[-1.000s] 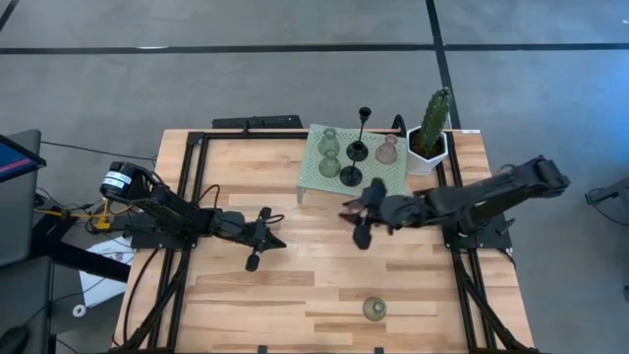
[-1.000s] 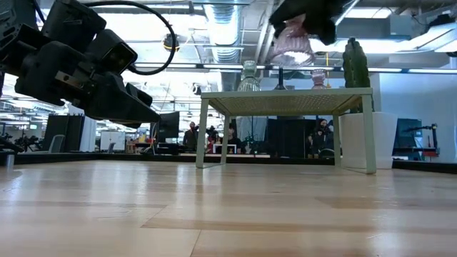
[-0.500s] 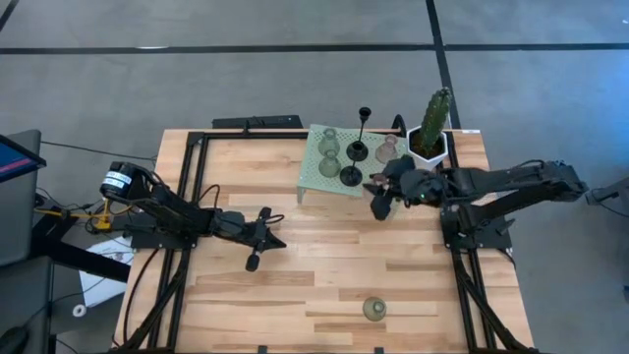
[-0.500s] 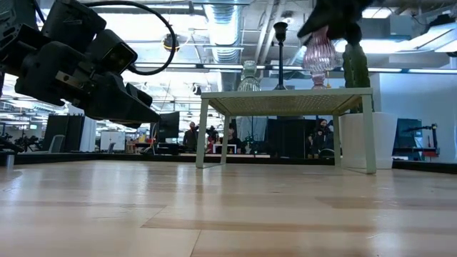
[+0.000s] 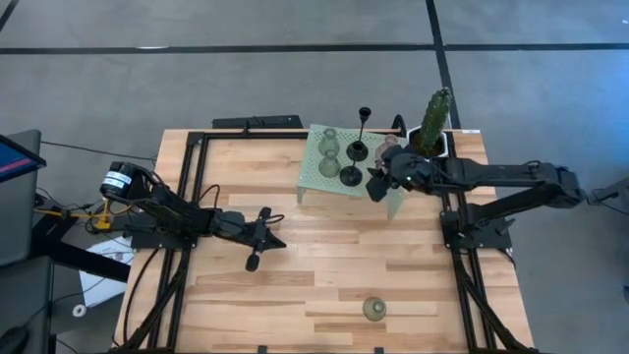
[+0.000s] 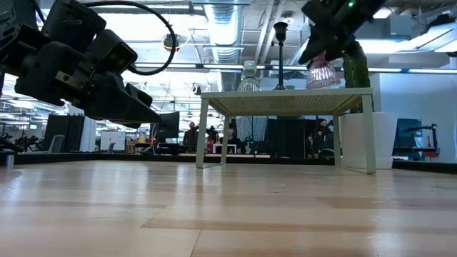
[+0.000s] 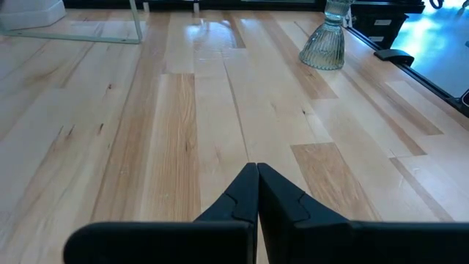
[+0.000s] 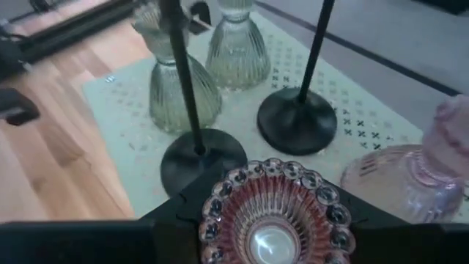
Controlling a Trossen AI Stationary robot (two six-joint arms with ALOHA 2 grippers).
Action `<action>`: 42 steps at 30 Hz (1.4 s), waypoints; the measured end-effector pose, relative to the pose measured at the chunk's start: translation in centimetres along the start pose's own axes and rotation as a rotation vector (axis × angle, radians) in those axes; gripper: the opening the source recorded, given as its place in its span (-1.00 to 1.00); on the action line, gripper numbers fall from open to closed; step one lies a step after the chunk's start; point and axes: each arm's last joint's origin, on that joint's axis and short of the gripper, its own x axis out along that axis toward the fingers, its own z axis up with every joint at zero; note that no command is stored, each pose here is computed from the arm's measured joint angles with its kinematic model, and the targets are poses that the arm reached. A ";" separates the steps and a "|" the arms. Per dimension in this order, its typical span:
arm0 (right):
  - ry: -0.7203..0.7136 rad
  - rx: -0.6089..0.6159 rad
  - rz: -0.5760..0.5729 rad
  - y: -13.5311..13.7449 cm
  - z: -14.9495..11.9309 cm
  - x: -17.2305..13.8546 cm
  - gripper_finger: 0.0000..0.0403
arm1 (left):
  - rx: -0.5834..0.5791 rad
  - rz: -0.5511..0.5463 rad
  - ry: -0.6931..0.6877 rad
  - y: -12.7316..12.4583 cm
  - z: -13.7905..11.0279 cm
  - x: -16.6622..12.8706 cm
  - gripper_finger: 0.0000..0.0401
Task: Pick & Place candle stick holders
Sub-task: Put the pink glass candle holder on the shelf aligned with the other pink glass candle holder
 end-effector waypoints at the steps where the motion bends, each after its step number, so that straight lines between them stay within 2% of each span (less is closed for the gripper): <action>1: 0.016 -0.009 -0.010 -0.1 -0.2 0.1 -0.32 | 0.000 0.000 0.000 0.0 0.0 0.0 -0.99; 20: 0.033 -0.008 -0.041 -0.7 -0.8 1.1 -0.32 | 0.000 0.000 0.000 0.0 0.0 0.0 -0.99; 22: 0.033 -0.014 -0.042 -0.7 -0.8 1.0 -0.22 | 0.000 0.000 0.000 0.0 0.0 0.0 -0.99; 26: 0.033 -0.010 -0.048 -0.8 -0.8 1.1 0.15 | 0.000 0.000 0.000 0.0 0.0 0.0 -0.99; 28: 0.038 -0.013 -0.051 -0.8 -0.8 1.1 0.25 | 0.000 0.000 0.000 0.0 0.0 0.0 -0.99; 36: 0.040 -0.030 -0.046 -1.0 -0.8 0.8 0.28 | 0.000 0.000 0.000 0.0 0.0 0.0 -0.99; 42: 0.022 -0.023 -0.004 -0.9 0.5 -0.5 0.28 | 0.000 0.000 0.000 0.0 0.0 0.0 -0.99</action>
